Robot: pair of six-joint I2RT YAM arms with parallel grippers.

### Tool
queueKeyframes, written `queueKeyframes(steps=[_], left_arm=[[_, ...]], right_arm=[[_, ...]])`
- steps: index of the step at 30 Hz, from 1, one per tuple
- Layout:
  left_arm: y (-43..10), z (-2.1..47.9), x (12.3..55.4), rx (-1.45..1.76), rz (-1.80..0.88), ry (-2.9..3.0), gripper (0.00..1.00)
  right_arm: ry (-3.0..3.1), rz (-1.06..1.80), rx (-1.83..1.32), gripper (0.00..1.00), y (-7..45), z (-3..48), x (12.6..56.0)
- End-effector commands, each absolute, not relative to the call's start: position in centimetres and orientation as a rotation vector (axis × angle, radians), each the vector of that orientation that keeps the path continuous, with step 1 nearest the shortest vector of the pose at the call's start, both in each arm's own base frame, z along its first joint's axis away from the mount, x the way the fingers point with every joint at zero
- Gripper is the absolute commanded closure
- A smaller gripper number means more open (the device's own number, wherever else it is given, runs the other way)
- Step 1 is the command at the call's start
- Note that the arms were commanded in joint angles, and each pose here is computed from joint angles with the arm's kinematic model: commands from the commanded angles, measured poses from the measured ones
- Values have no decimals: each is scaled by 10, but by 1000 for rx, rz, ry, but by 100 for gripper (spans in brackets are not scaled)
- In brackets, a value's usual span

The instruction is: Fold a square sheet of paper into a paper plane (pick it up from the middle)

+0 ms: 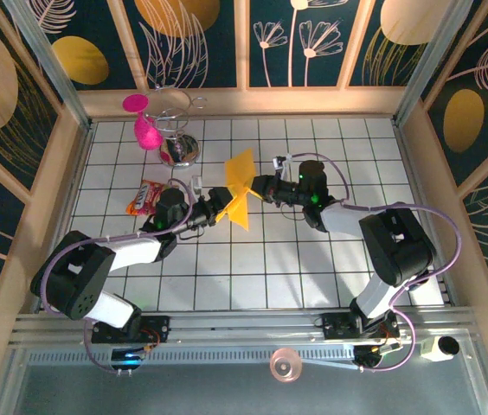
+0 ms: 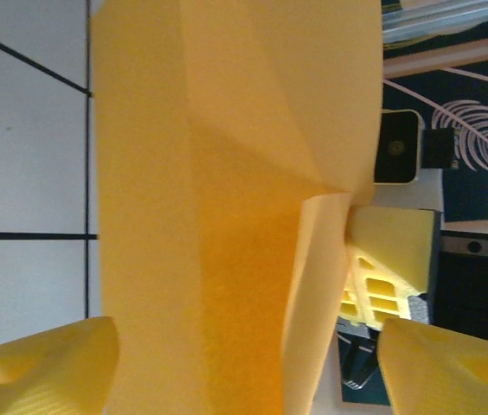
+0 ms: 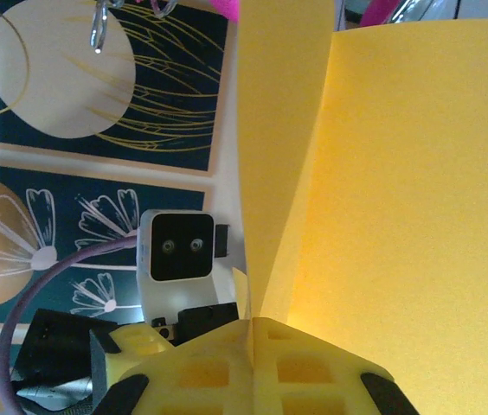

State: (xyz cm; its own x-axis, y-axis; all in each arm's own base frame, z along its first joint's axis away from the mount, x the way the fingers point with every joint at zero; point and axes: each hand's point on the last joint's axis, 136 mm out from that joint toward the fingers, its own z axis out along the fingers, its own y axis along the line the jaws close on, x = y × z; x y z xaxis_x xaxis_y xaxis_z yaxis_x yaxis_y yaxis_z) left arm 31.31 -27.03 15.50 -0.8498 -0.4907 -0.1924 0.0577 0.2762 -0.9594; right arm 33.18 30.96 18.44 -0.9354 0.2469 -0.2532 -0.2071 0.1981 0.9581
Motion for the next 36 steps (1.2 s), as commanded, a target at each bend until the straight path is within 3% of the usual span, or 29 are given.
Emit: queueKeyframes(steps=[1, 5, 15, 24, 29, 36], left_arm=[[-278, 194, 315, -276, -1689, 1983, 29], [-280, 199, 316, -262, -1690, 1978, 48], [-278, 201, 320, -259, -1647, 1990, 76], [-275, 185, 325, -250, -1519, 2077, 95], [-251, 159, 339, -223, -1120, 2256, 96], [-186, 157, 354, -177, -397, 2400, 97]], right_arm=[[2077, 1844, -19, 98, 310, 199, 325], [2089, 1836, -15, 98, 308, 197, 325], [2120, 1799, 9, 92, 300, 191, 327], [2195, 1597, 70, 65, 277, 177, 340], [2276, 1246, 176, 57, 235, 159, 360], [2268, 916, 305, 54, 180, 158, 375]])
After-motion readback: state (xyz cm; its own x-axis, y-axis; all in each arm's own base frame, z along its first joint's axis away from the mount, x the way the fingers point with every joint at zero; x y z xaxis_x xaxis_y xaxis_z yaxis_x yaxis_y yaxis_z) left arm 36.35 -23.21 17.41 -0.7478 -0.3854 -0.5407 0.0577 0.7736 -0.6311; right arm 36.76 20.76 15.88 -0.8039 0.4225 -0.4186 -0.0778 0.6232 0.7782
